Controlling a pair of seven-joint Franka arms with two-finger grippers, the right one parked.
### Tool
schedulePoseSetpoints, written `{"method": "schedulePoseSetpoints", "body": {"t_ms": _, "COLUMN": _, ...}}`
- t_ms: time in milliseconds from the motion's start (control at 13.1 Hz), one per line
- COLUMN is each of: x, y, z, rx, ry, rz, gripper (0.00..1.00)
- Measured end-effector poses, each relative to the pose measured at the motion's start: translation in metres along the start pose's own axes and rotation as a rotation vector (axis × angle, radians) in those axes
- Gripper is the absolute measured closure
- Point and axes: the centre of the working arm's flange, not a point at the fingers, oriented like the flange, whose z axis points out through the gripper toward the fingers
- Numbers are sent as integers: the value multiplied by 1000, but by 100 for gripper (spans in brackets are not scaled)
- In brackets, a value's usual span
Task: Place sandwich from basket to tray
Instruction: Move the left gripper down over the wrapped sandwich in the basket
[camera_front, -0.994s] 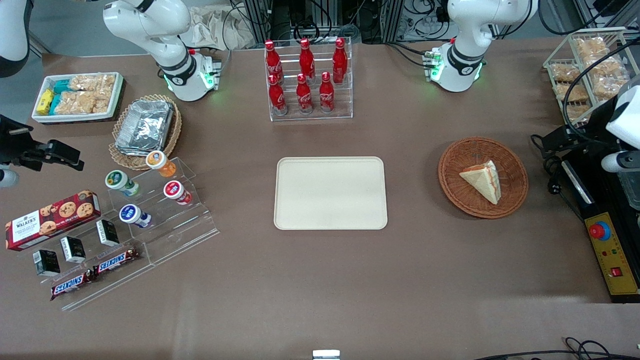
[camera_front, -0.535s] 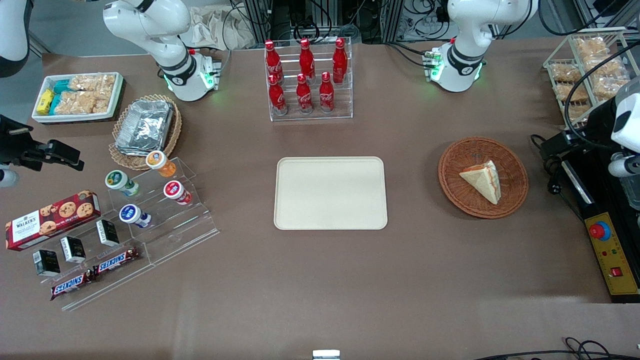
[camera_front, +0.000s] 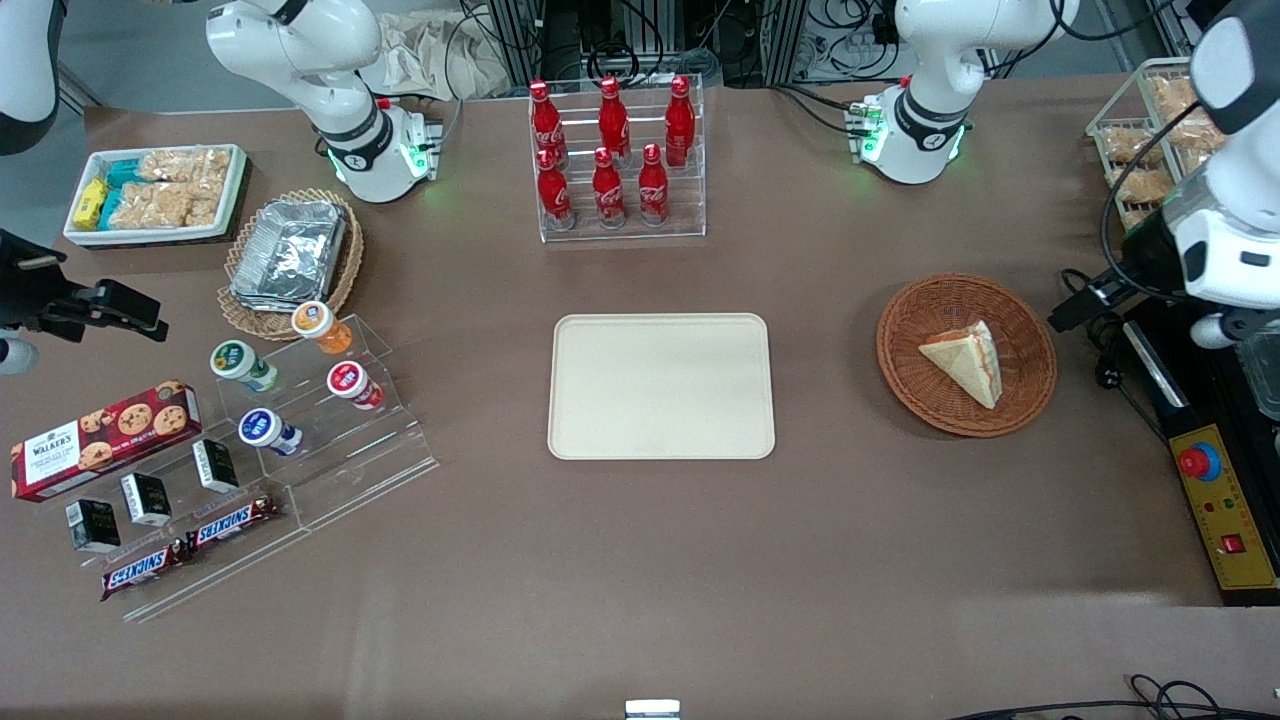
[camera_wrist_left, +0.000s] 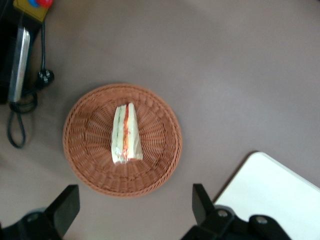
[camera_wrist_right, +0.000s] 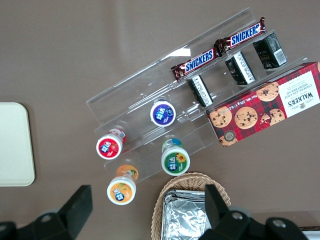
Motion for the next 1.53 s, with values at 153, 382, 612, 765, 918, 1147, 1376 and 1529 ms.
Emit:
{"method": "schedulePoseSetpoints", "body": {"t_ms": 153, "x": -17, "y": -13, "z": 37, "rx": 0, "ry": -5, "rz": -87, "gripper": 0}}
{"method": "schedulePoseSetpoints", "body": {"t_ms": 382, "x": -28, "y": -19, "z": 69, "rx": 14, "ry": -21, "rz": -182, "gripper": 0}}
{"method": "schedulePoseSetpoints", "body": {"t_ms": 612, "x": -34, "y": -26, "z": 107, "rx": 1, "ry": -7, "rz": -224, "gripper": 0}}
{"method": "schedulePoseSetpoints", "body": {"t_ms": 765, "x": -37, "y": -32, "z": 134, "rx": -3, "ry": -6, "rz": -238, "gripper": 0}}
{"method": "schedulePoseSetpoints", "body": {"t_ms": 918, "x": -39, "y": -35, "z": 161, "rx": -22, "ry": 0, "rz": -257, "gripper": 0}}
{"method": "schedulePoseSetpoints", "body": {"t_ms": 1147, "x": -39, "y": -43, "z": 198, "rx": -30, "ry": -16, "rz": -295, "gripper": 0}}
{"method": "schedulePoseSetpoints", "body": {"t_ms": 1376, "x": -31, "y": -60, "z": 207, "rx": -26, "ry": -19, "rz": -339, "gripper": 0}}
{"method": "schedulePoseSetpoints", "body": {"t_ms": 1529, "x": -28, "y": -69, "z": 210, "rx": -26, "ry": -18, "rz": -359, "gripper": 0}}
